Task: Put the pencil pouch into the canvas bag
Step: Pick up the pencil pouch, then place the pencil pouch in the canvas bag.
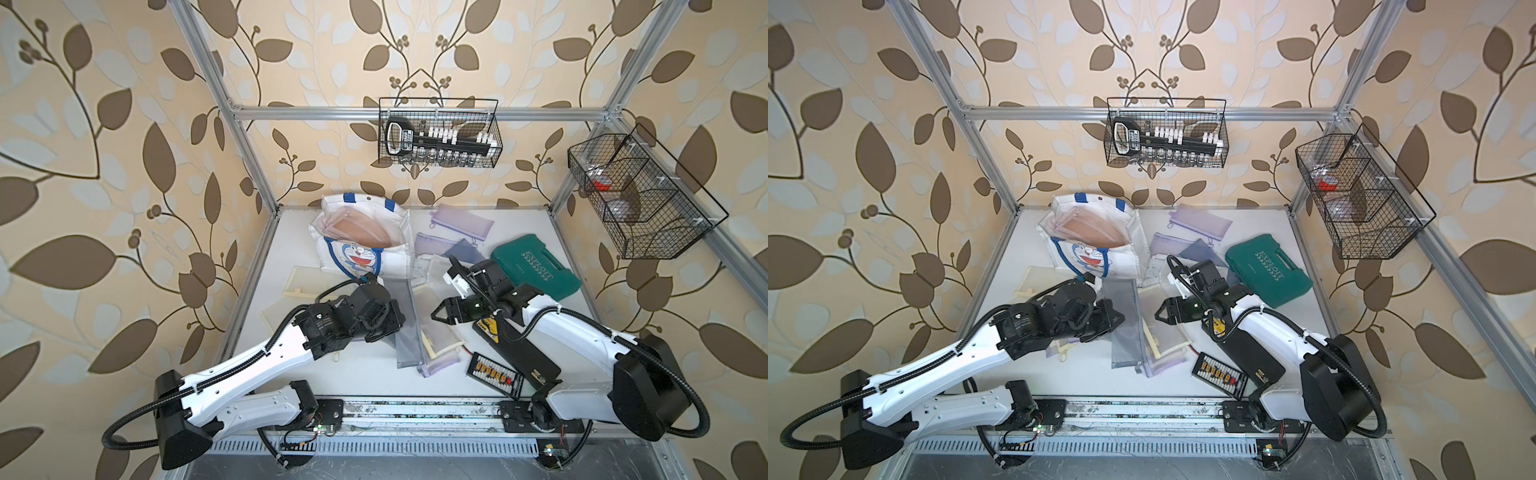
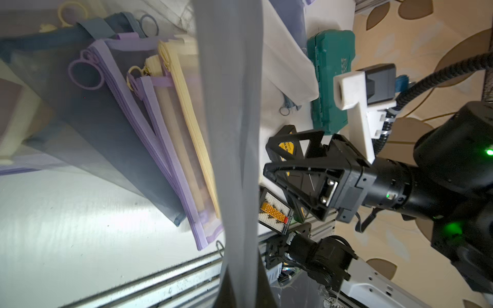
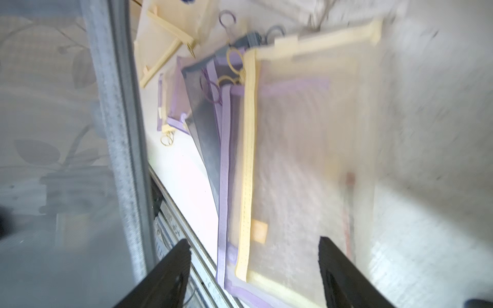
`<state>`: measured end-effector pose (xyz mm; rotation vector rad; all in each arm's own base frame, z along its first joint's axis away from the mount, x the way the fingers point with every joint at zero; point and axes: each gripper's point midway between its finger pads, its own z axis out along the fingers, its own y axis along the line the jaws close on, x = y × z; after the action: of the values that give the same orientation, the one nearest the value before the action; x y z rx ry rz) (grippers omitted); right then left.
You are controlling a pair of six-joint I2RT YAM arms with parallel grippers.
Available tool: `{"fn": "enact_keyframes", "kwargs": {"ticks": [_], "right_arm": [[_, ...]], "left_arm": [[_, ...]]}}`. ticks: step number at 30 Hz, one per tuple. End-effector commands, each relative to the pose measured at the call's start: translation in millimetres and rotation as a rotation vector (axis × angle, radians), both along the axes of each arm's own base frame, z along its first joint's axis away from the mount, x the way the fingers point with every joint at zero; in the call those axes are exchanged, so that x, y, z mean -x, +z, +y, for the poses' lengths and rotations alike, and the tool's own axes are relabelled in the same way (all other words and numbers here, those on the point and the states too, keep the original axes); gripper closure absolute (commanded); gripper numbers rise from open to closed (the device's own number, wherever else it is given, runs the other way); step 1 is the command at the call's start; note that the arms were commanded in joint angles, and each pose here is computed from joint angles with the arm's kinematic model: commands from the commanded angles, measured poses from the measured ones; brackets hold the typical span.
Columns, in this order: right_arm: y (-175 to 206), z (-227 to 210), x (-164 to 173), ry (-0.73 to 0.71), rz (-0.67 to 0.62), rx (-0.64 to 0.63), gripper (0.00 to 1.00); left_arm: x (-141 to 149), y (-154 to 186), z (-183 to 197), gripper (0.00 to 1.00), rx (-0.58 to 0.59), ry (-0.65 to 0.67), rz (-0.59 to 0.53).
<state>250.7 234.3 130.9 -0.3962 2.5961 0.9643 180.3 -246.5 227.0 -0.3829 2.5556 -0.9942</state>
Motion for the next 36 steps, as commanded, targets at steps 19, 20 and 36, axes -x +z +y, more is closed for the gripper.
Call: {"fn": "enact_keyframes", "kwargs": {"ticks": [19,20,36], "right_arm": [[79,-26,-8,-0.077,-0.168,0.075,0.05],[81,-27,-7,-0.078,-0.171,0.076,0.05],[86,-34,-17,-0.101,-0.196,0.118,0.04]], "left_arm": [[-141,195,93,1.00,-0.068,0.699,-0.182],[-151,192,101,1.00,-0.070,0.742,-0.164],[-223,84,132,1.00,-0.211,0.996,0.234]]}}
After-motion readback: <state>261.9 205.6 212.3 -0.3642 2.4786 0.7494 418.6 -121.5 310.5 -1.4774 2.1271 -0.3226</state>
